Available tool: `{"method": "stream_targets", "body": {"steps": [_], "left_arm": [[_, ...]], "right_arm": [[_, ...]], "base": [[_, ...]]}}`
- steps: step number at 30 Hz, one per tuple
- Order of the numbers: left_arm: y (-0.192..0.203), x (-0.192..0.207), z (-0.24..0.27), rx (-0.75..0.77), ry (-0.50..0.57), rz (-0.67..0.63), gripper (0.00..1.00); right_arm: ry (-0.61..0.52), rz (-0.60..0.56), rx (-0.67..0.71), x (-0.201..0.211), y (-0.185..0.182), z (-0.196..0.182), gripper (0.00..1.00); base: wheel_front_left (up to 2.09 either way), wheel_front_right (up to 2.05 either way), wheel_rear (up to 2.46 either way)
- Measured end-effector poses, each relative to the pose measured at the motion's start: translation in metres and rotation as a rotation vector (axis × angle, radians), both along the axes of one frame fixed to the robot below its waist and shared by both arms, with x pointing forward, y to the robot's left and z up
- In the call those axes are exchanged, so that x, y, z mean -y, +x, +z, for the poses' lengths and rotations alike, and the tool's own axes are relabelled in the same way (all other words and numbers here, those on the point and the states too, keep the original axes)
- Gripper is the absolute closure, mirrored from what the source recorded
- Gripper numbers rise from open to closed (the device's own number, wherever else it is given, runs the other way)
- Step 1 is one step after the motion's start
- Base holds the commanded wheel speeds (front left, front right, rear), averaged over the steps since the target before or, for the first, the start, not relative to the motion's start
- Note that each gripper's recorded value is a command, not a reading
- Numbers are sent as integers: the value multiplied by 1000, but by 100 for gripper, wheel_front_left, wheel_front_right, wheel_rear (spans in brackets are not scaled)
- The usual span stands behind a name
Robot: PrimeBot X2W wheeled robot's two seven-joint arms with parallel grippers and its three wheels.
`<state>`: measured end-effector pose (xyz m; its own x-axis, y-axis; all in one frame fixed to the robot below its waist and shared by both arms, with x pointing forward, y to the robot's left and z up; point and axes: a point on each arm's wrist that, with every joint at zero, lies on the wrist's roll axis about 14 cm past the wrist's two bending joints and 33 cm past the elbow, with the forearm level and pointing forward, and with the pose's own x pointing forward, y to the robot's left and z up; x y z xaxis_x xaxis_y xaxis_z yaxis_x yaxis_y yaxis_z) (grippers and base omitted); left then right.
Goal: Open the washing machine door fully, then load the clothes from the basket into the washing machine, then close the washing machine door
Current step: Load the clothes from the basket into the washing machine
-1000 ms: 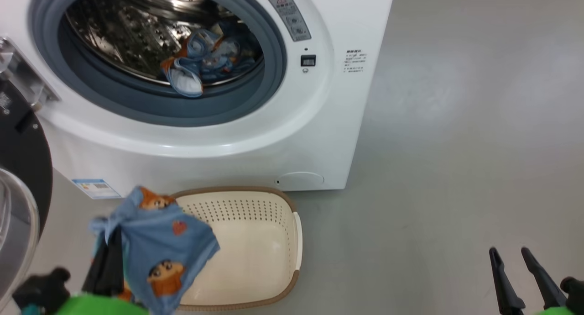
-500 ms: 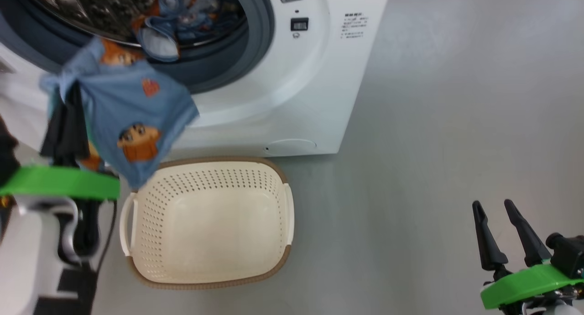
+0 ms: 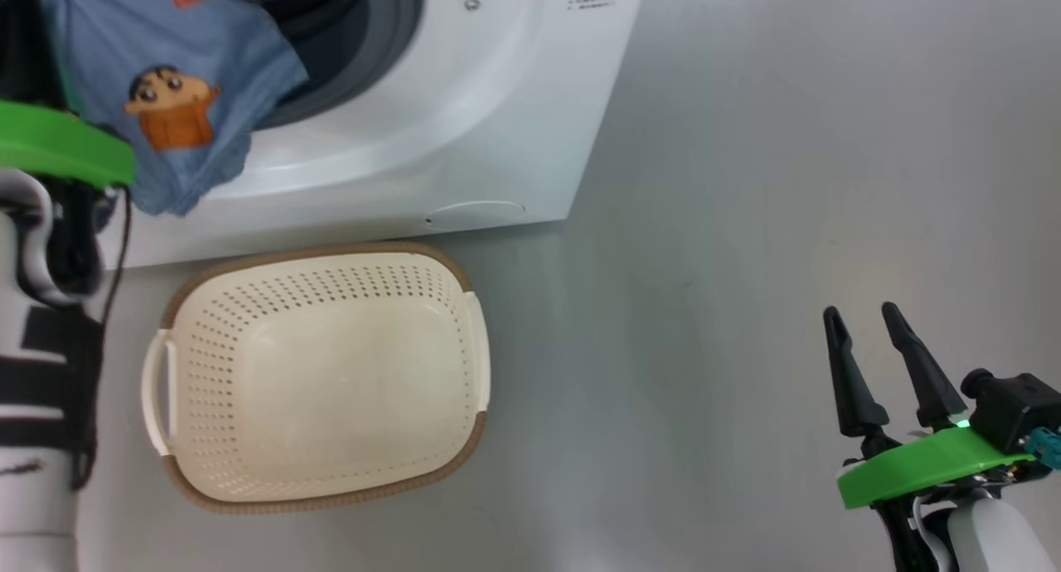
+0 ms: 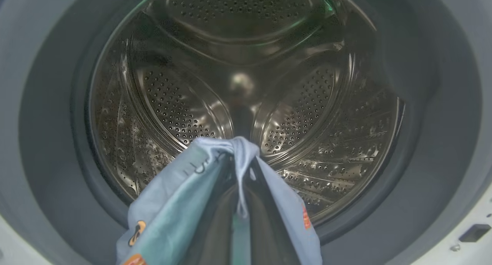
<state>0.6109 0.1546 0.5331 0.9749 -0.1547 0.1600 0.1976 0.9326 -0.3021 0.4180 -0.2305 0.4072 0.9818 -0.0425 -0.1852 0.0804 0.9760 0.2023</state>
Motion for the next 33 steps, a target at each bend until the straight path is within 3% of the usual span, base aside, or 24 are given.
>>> {"method": "stream_targets", "body": {"steps": [15, 23, 31, 33], "left_arm": [[55, 31, -64, -171, 59, -49, 100], [82, 48, -33, -73, 57, -81, 100], [98, 39, 23, 127, 13, -39, 100], [97, 42, 11, 99, 31, -44, 64]], "right_arm": [[0, -39, -46, 7, 0, -17, 0], [1, -66, -64, 11, -5, -22, 0], [-6, -78, -79, 15, -3, -28, 0], [-7, -79, -76, 16, -1, -28, 0]], "base": [[0, 0, 0], [0, 0, 0], [0, 0, 0], [0, 0, 0]]}}
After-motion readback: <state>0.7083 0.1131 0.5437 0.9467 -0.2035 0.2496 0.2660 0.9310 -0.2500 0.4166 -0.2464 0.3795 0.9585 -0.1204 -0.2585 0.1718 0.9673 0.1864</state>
